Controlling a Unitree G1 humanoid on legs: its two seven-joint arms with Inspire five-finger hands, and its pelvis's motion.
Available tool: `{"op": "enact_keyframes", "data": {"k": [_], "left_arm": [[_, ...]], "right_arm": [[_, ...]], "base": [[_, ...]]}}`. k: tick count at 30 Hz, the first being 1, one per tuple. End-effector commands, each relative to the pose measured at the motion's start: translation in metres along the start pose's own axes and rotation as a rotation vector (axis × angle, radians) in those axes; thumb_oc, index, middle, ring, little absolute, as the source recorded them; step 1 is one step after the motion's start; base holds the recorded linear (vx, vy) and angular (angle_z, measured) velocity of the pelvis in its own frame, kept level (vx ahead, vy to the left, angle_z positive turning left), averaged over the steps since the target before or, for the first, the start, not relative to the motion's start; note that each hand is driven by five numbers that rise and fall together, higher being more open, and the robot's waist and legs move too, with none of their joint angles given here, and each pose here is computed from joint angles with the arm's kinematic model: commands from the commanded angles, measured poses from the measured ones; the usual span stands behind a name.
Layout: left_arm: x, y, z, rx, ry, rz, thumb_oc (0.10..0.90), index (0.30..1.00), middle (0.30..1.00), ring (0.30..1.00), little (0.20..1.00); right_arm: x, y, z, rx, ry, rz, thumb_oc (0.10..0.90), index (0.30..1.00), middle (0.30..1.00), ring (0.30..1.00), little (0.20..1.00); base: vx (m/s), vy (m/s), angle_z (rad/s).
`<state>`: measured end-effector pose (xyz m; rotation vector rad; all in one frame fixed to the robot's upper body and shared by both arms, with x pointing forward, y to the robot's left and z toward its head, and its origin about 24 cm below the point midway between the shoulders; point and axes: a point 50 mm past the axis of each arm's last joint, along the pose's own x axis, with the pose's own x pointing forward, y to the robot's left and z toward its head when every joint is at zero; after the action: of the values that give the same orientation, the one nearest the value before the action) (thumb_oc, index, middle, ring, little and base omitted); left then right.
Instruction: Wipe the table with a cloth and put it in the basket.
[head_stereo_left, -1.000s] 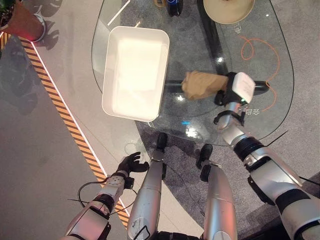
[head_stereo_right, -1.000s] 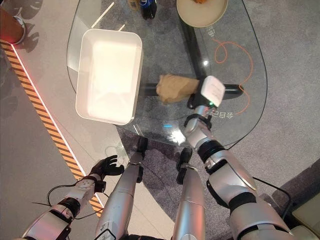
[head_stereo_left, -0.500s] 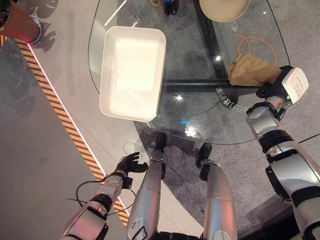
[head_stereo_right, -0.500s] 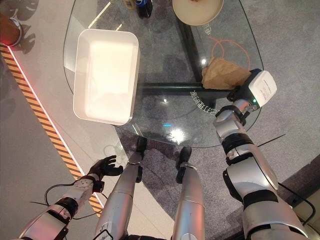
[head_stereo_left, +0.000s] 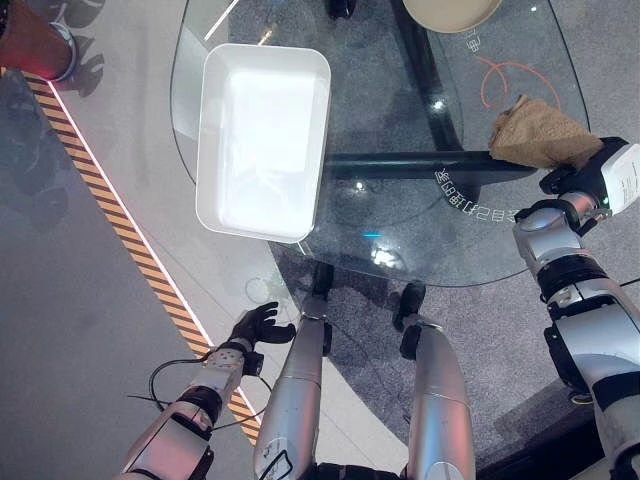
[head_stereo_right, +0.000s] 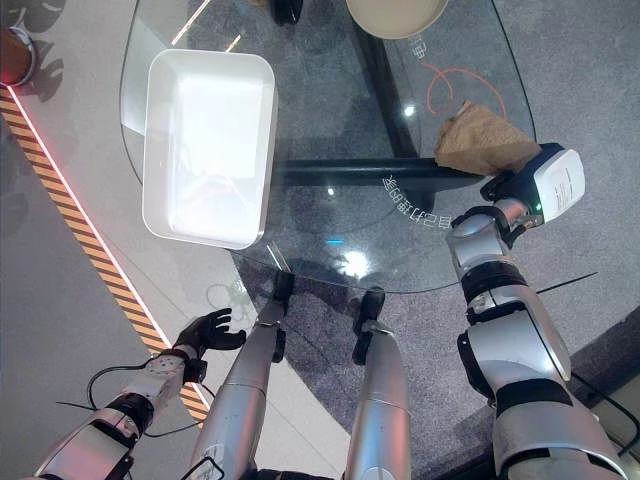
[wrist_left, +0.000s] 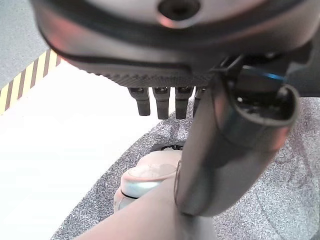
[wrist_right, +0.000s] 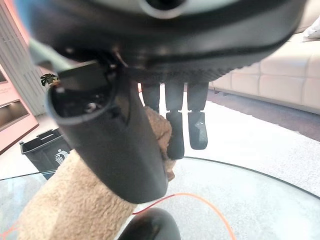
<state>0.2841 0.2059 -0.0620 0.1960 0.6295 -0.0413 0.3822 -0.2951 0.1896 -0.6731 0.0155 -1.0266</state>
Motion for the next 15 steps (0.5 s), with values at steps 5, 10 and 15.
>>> {"op": "enact_keyframes", "data": {"k": [5,10,15], "left_arm": [[-0.010,0.007,-0.037,-0.018,0.100,0.014,0.800,0.900,0.900,0.900,0.900],[-0.009,0.003,-0.035,-0.017,0.089,0.007,0.800,0.900,0.900,0.900,0.900],[-0.008,-0.003,-0.034,-0.013,0.078,-0.001,0.800,0.900,0.900,0.900,0.900]], "right_arm": [[0.015,-0.036,0.070,0.106,-0.303,-0.109,0.100,0.300,0.300,0.300,0.200],[-0.013,-0.011,0.093,0.095,-0.434,0.029,0.100,0.300,0.300,0.300,0.200],[-0.046,0.017,0.107,0.033,-0.567,0.187,0.100,0.300,0.300,0.300,0.200]], "base": [[0.00,0.000,0.00],[0.00,0.000,0.00],[0.00,0.000,0.00]]}}
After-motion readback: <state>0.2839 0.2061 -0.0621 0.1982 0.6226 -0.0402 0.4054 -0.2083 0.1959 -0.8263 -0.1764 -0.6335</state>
